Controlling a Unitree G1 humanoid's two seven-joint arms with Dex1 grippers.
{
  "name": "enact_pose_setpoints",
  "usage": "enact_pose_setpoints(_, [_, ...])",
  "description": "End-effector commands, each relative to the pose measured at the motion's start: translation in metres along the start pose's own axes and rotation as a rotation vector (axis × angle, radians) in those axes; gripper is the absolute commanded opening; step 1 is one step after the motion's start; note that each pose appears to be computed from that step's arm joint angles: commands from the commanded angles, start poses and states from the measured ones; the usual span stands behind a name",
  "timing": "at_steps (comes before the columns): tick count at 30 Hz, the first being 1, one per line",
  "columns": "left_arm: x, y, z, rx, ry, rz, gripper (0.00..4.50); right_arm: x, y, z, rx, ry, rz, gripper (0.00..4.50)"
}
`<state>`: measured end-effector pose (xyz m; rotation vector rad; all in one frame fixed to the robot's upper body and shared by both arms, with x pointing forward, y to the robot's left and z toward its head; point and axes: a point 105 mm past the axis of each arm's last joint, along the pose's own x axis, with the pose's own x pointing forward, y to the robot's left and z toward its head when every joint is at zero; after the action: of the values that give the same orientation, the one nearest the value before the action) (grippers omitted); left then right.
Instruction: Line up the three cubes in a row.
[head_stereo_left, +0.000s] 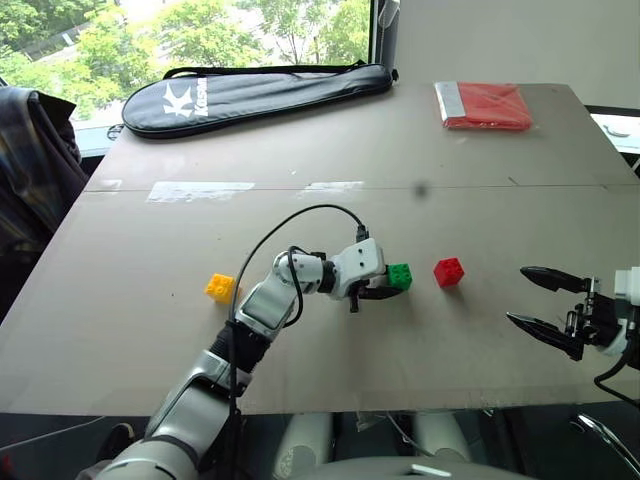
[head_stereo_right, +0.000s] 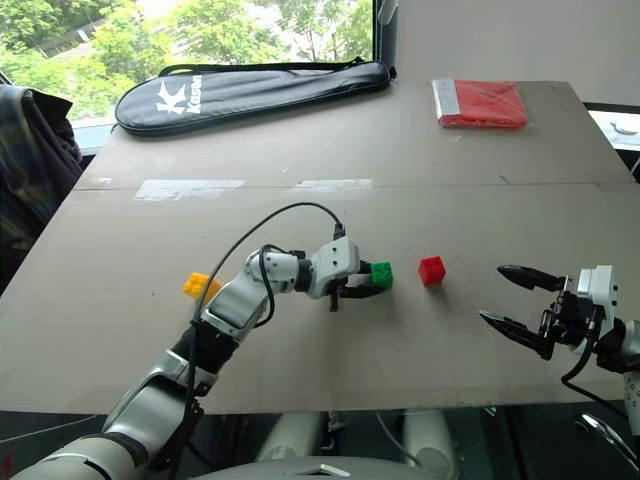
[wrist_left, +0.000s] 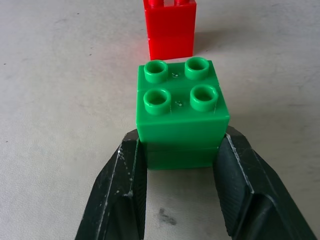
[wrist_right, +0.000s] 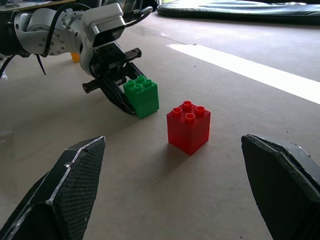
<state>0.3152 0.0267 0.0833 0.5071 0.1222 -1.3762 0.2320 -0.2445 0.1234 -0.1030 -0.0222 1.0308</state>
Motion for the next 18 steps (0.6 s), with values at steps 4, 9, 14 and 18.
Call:
enact_pose_setpoints(4, [-0.004,0.006,0.002,0.027,-0.025,-0.029,1.23,0.001,0.001,0.009,-0.034,-0.033,0.008,4.5])
enact_pose_setpoints(9, [-0.006,0.005,-0.003,0.007,-0.022,-0.061,2.29,0.003,0.002,0.01,-0.036,-0.033,0.012,4.5])
enact_pose_setpoints(14, [-0.008,0.011,-0.007,0.018,-0.005,-0.03,4.32,0.005,0.003,0.011,-0.037,-0.032,0.016,4.5])
enact_pose_setpoints(18, [-0.013,0.012,-0.01,0.034,0.016,0.0,4.43,0.005,0.003,0.011,-0.038,-0.032,0.019,4.5])
